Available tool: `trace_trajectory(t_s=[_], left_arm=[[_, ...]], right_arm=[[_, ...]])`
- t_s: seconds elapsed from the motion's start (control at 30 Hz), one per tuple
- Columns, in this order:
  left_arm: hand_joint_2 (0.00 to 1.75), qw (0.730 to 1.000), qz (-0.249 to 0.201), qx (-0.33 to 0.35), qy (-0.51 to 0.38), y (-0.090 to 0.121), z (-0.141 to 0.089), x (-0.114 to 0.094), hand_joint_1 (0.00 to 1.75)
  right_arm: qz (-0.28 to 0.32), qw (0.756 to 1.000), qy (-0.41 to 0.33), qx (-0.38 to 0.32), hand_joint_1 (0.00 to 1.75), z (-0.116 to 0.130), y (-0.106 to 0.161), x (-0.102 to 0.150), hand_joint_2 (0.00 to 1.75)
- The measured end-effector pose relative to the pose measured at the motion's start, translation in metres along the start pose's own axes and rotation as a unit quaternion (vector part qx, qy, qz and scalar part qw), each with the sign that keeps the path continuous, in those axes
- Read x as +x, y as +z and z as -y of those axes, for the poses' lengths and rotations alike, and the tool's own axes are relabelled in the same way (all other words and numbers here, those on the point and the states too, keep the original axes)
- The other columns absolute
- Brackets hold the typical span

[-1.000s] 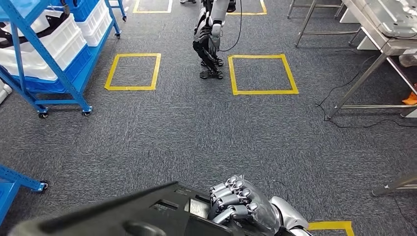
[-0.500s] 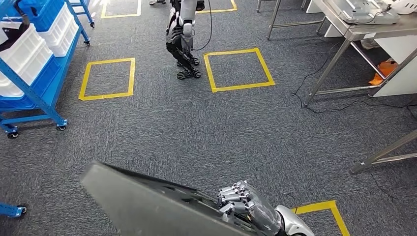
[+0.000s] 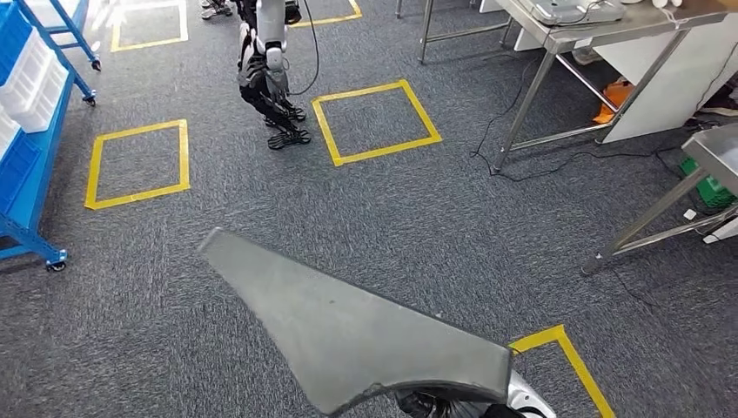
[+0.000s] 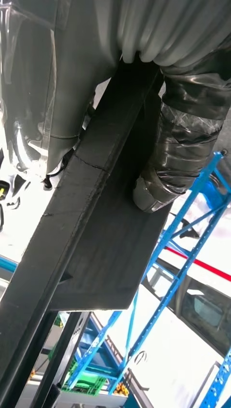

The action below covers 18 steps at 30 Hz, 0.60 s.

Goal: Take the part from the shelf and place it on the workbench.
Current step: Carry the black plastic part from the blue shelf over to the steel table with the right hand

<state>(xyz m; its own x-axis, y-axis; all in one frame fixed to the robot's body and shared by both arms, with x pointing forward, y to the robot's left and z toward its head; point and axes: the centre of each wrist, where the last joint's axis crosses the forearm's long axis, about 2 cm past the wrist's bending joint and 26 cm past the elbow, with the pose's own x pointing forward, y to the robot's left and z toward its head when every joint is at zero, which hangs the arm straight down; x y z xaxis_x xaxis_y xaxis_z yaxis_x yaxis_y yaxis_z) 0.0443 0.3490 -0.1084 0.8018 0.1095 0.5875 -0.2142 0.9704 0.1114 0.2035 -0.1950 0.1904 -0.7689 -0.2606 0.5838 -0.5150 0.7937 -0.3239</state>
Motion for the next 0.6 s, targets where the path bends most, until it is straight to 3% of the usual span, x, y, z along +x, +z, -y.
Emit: trace_trajectory(t_s=[0.6], left_arm=[[1.75, 0.998, -0.041, 0.039, -0.018, 0.001, -0.013, -0.002, 0.0]], right_arm=[[0.046, 0.998, 0.029, -0.013, 1.75, 0.008, -0.012, 0.018, 1.75]])
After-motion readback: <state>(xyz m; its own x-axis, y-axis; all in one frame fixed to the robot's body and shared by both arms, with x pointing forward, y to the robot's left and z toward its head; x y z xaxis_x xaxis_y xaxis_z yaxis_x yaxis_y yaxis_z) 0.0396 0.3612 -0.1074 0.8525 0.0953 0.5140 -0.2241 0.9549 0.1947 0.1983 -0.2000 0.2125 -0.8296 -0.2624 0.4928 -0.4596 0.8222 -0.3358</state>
